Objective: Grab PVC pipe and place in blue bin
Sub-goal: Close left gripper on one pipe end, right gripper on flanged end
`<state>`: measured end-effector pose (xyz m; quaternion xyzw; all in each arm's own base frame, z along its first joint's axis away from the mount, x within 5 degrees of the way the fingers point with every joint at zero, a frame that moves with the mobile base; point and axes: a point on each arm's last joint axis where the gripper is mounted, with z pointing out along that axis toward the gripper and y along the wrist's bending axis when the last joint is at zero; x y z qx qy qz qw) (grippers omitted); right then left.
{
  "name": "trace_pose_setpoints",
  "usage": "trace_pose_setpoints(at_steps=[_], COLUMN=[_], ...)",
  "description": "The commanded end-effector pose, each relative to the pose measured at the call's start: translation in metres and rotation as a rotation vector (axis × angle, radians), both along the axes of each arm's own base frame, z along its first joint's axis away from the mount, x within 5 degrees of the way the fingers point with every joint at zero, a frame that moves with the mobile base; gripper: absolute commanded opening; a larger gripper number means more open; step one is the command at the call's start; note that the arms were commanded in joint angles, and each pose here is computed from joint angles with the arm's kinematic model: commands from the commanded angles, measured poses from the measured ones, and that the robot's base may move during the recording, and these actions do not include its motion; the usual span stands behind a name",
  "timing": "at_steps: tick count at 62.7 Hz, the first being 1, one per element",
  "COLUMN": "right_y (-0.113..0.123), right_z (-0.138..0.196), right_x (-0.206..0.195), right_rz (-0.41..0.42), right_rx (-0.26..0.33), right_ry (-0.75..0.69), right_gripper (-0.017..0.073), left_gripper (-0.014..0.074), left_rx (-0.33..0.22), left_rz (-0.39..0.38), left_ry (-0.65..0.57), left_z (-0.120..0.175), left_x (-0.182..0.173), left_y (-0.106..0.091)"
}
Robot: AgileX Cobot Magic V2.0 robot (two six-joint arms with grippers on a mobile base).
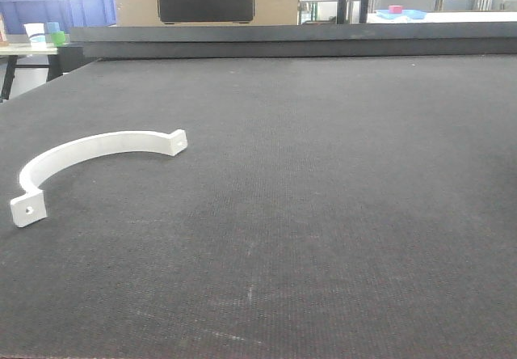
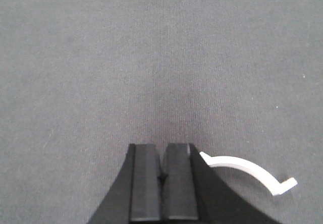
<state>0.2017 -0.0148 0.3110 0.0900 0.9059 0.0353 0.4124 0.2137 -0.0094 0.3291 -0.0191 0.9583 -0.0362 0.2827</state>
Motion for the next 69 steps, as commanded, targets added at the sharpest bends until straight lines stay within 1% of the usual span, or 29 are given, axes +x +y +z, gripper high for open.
trace_pose_setpoints(at_steps=[1, 5, 8, 12, 18, 23, 33, 37, 40, 45, 55, 61, 69], right_y=[-0.002, -0.003, -0.003, -0.003, -0.002, -0.002, -0.004, -0.006, -0.008, -0.01, -0.011, -0.011, -0.012], right_z=[0.003, 0.001, -0.003, -0.012, -0.023, -0.028, -0.038, -0.042, -0.045, -0.049, -0.062, -0.069, -0.077], right_x=[0.005, 0.009, 0.012, 0.016, 0.024, 0.03, 0.045, 0.05, 0.056, 0.063, 0.073, 0.076, 0.081], right_rz=[-0.01, -0.011, -0.011, -0.008, -0.002, 0.009, 0.027, 0.006, -0.034, -0.082, -0.15, -0.189, -0.191], right_rx=[-0.012, -0.013, -0.01, 0.001, 0.038, 0.051, 0.049, 0.057, 0.07, 0.077, 0.126, 0.149, 0.154], right_ry=[-0.031, -0.034, -0.011, 0.051, 0.164, 0.267, 0.44, 0.505, 0.545, 0.568, 0.605, 0.625, 0.636], right_gripper=[-0.0169, -0.0169, -0.0169, -0.0169, -0.0169, -0.0158, -0.0155, -0.0155, -0.0155, -0.0155, -0.0147, -0.0094, 0.0024], left_gripper=[-0.0111, -0.0111, -0.0111, -0.0111, -0.0111, -0.0111, -0.0111, -0.0111, -0.0111, -0.0111, -0.0111, -0.0111, -0.0111], left_rx=[-0.01, -0.01, -0.01, -0.015, -0.025, -0.029, -0.033, -0.033, -0.036, -0.042, -0.051, -0.051, -0.051], left_rz=[0.002, 0.003, 0.003, 0.004, 0.005, 0.005, 0.005, 0.005, 0.005, 0.006, 0.006, 0.006, 0.006], left_ry=[0.002, -0.01, -0.025, -0.033, -0.033, -0.033, -0.029, -0.029, -0.029, -0.029, -0.026, -0.022, -0.02], left_z=[0.0, 0.001, 0.001, 0.002, 0.002, 0.002, 0.002, 0.002, 0.002, 0.002, 0.002, 0.002, 0.002], left_x=[0.003, 0.004, 0.006, 0.006, 0.006, 0.006, 0.006, 0.006, 0.006, 0.006, 0.006, 0.005, 0.005], left_y=[0.0, 0.0, 0.0, -0.001, -0.001, -0.002, -0.002, -0.002, -0.002, -0.003, -0.003, -0.003, -0.003])
